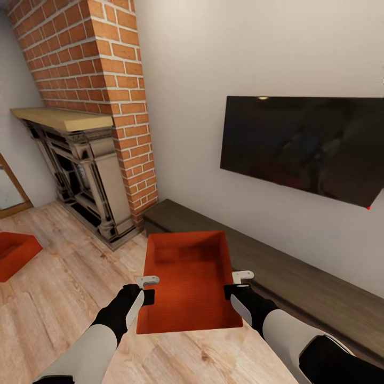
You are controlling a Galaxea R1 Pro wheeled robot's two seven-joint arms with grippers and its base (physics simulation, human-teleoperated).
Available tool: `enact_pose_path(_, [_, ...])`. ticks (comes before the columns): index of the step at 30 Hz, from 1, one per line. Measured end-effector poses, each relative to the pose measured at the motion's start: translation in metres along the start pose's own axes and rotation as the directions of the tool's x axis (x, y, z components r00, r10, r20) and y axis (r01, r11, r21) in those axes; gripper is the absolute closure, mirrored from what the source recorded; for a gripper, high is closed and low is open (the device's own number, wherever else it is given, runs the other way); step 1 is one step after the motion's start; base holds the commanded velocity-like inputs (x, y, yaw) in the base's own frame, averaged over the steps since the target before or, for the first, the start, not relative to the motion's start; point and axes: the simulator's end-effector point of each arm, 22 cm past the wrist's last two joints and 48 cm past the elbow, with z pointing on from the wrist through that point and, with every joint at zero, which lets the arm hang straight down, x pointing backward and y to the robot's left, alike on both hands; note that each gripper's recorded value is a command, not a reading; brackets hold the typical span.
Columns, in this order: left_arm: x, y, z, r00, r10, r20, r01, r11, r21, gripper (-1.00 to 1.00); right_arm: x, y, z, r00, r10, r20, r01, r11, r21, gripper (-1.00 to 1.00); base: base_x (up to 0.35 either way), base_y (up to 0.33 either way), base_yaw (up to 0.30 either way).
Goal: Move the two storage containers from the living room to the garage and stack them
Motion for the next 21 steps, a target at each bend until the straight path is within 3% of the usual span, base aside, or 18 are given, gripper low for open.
enact_pose_path(21, [-0.014,-0.001,-0.014,0.999,-0.001,0.033,0.001,1.000,0.003,1.00,-0.016,-0.003,-0.012,0.999,0.004,0.033,-0.004,1.000,0.003,1.00,0.000,0.000,0.000])
